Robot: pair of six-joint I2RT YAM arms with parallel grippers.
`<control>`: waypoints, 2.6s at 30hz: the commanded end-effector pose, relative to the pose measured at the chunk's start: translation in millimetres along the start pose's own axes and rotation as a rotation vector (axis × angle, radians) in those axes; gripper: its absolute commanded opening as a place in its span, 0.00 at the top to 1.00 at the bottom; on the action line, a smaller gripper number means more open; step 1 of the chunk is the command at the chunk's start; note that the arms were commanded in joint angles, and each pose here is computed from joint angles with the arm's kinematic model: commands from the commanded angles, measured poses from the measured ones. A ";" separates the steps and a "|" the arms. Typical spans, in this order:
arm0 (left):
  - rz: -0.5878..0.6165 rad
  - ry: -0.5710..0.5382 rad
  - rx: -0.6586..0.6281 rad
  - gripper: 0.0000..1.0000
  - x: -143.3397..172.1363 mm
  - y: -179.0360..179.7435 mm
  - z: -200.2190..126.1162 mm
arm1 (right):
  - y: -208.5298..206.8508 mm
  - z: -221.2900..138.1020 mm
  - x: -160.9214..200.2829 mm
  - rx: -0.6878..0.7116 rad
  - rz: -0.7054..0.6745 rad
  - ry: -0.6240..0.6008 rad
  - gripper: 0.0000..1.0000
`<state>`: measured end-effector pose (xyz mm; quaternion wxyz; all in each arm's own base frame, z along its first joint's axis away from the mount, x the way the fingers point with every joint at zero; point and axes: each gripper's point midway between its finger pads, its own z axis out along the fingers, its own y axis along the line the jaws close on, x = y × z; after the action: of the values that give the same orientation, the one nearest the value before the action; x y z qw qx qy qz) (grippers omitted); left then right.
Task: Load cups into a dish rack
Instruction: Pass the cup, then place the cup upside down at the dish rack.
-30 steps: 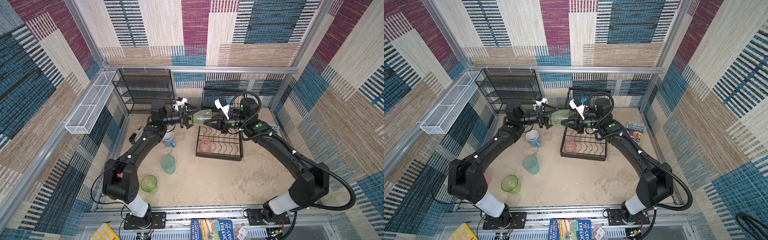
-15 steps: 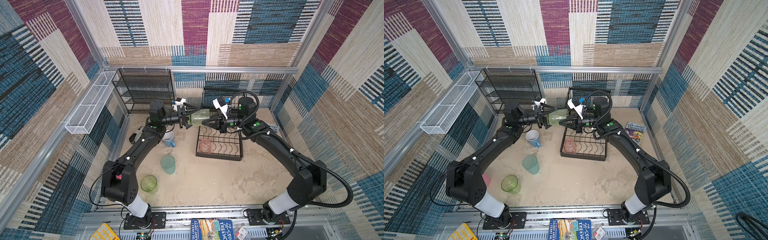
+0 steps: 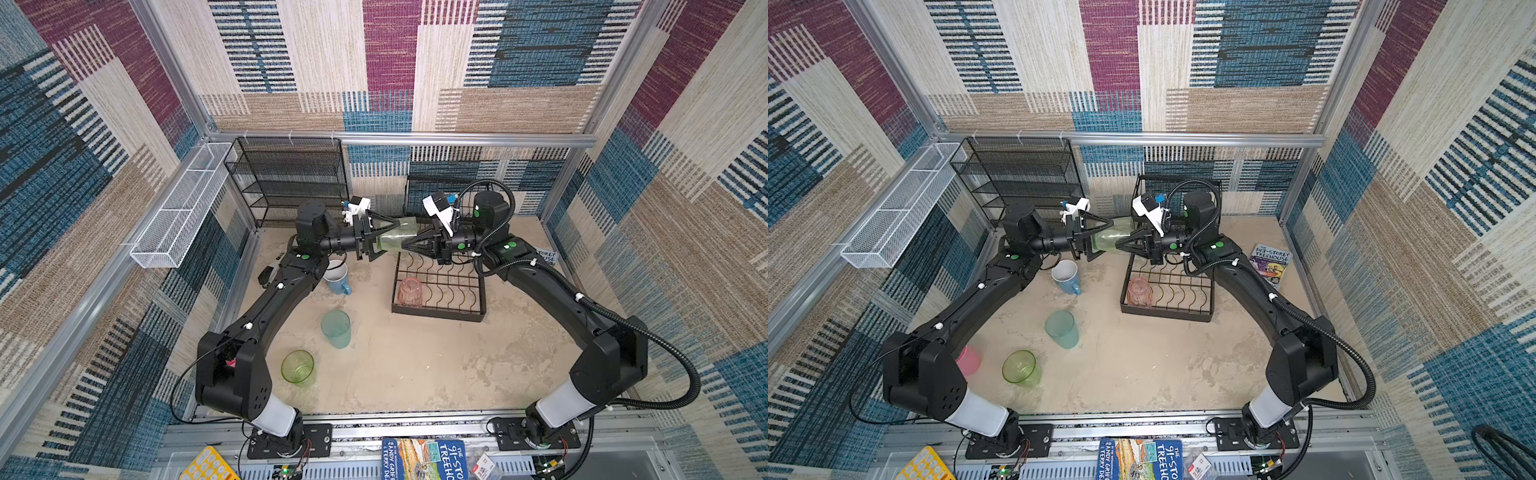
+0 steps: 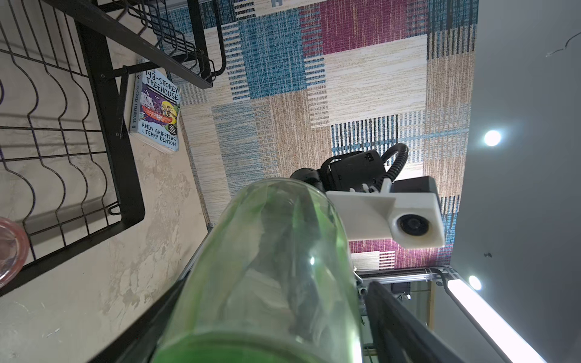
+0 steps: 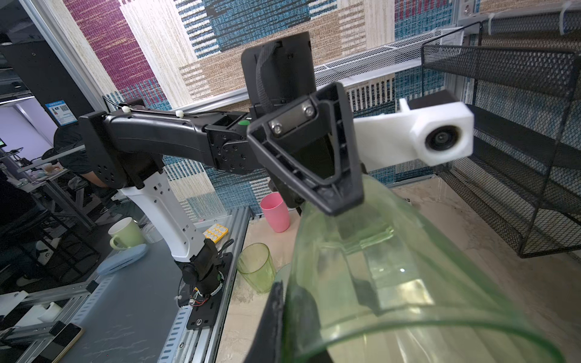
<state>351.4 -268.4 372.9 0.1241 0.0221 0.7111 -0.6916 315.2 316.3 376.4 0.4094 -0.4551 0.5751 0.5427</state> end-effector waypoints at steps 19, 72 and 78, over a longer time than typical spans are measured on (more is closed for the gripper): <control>0.009 -0.022 0.014 0.30 -10.6 3.6 -6.6 | -26.5 3.9 8.2 0.085 0.072 0.017 0.57; 0.431 0.107 -0.873 0.33 40.6 89.3 41.3 | -54.5 -216.6 86.4 1.285 0.360 -0.159 0.30; 0.557 0.196 -0.982 0.33 55.6 100.9 73.0 | -53.1 -234.7 92.5 1.334 0.375 -0.179 0.30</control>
<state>326.8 -349.0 270.9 0.2174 0.1831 0.9182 -0.2759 348.8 81.9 289.9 0.5406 0.0308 0.8223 0.1746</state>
